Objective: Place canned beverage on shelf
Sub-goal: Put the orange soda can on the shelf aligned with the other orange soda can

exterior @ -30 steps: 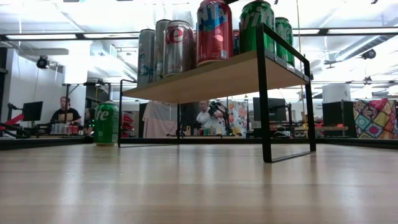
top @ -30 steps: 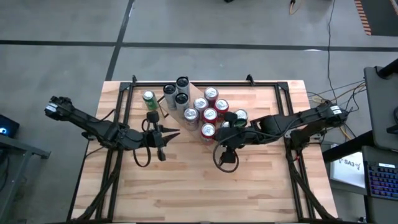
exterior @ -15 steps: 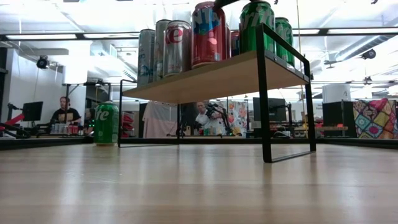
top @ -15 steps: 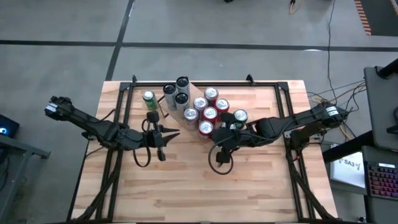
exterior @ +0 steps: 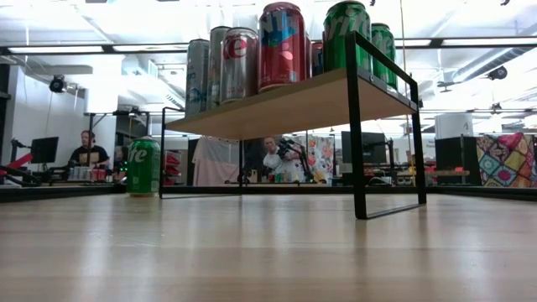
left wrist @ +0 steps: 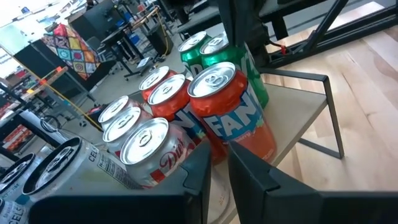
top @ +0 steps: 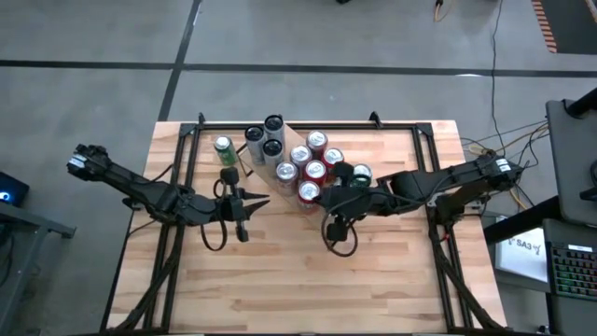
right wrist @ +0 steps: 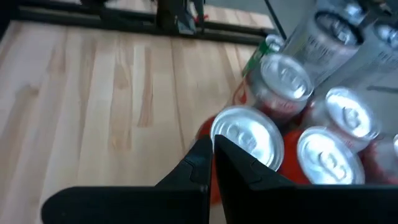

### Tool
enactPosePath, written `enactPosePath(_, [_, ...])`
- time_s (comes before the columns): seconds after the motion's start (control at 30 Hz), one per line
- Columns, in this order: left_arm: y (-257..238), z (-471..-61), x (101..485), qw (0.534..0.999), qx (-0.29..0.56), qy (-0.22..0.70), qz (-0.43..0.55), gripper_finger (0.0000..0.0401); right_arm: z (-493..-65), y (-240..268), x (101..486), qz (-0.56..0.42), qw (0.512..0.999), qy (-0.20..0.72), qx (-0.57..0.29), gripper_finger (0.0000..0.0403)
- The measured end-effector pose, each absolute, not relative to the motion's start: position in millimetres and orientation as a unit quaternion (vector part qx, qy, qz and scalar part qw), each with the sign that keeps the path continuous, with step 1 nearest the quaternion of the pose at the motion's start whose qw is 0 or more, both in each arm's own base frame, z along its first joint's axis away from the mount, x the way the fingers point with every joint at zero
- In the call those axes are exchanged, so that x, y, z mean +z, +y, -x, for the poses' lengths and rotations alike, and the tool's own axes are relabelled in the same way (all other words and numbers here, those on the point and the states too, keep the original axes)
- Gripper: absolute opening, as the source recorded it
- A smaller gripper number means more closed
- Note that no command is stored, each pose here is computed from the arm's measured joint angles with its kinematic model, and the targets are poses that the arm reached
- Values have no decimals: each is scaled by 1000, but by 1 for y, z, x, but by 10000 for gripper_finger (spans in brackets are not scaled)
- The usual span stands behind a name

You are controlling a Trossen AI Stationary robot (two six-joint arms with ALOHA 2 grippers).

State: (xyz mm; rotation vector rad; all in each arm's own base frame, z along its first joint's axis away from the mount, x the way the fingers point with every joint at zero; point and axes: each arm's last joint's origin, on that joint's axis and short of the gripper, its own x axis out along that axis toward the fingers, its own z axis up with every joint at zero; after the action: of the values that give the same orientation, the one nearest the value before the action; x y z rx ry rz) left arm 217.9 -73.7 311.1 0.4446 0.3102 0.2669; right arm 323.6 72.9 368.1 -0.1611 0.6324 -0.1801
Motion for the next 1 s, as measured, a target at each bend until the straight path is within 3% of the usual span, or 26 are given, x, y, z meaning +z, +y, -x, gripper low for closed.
enactPosePath(0.27, [-74, -218, 310, 956, 132, 153, -214, 38, -329, 62, 381, 86, 951, 279, -98, 9])
enactPosePath(1.0, [-74, -218, 310, 957, 132, 152, -209, 38, -360, 53, 352, 82, 940, 303, -136, 9])
